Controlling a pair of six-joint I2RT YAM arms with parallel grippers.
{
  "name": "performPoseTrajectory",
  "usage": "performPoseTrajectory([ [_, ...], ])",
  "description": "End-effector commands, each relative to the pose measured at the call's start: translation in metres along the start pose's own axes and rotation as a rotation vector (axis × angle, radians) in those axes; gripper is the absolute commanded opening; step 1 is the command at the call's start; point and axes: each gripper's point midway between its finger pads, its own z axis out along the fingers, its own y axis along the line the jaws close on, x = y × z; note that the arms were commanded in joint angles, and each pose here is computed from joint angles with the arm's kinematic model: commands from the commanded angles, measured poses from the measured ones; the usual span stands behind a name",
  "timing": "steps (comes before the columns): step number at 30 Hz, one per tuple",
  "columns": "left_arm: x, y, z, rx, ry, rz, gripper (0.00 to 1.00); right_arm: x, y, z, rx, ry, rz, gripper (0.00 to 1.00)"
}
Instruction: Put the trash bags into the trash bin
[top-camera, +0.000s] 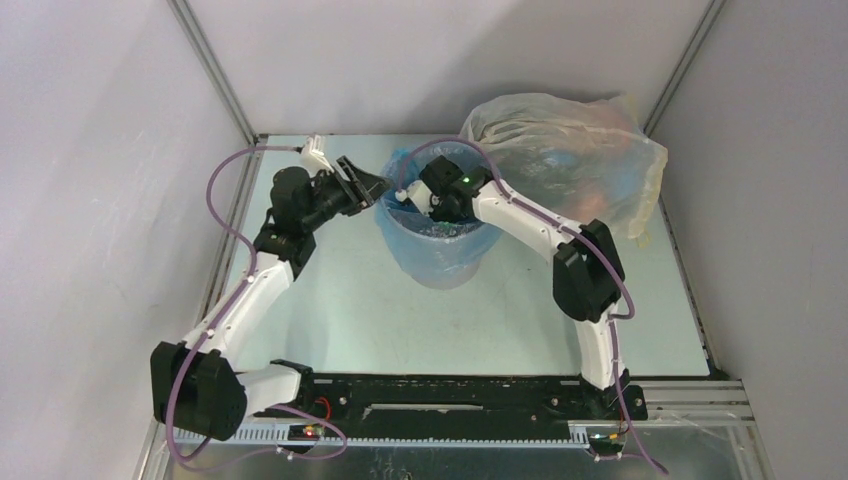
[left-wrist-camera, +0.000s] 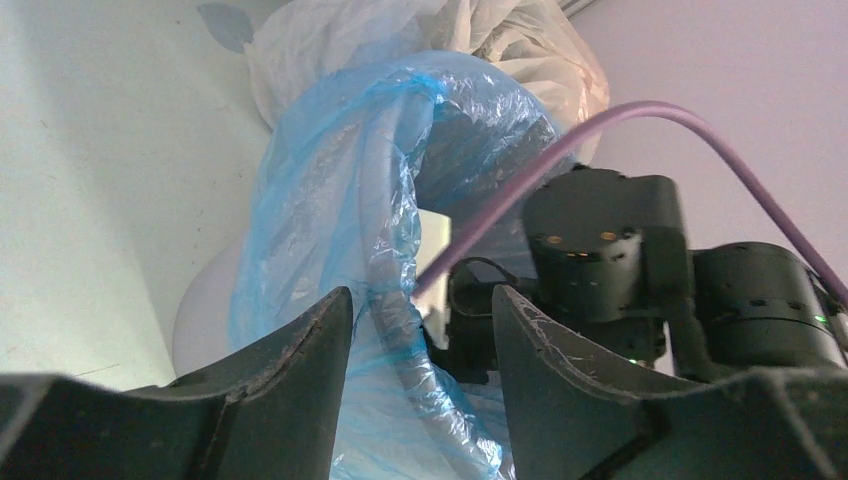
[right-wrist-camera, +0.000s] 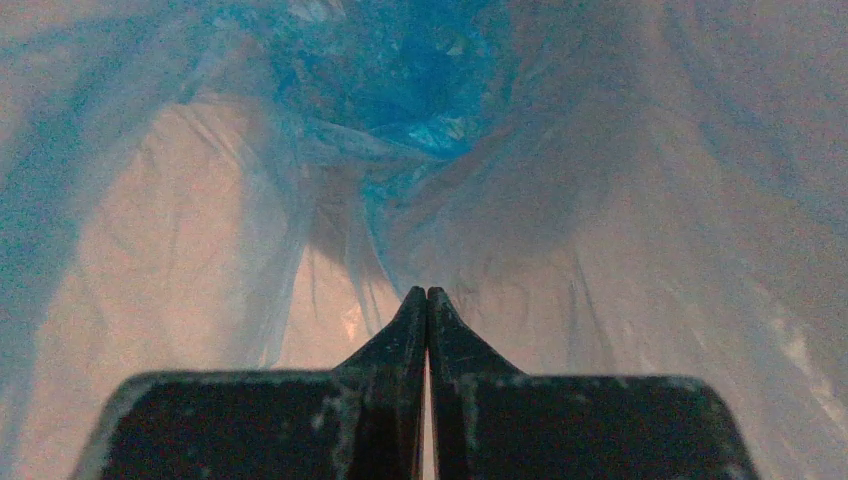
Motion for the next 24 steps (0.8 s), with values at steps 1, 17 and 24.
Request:
performPoseTrajectory([
  [1,-0.013,-0.022,0.000,0.061,-0.025,0.041,0.59,-0.005,-0.008,0.002,0.008,0.006,0.016,0.00],
  [17,-0.016,-0.026,0.001,0.069,-0.029,0.053,0.66,0.027,-0.003,0.046,-0.068,0.177,0.037,0.00],
  [24,-0.017,-0.026,0.004,0.072,-0.021,0.051,0.66,0.037,-0.004,0.069,-0.074,0.205,0.065,0.00],
])
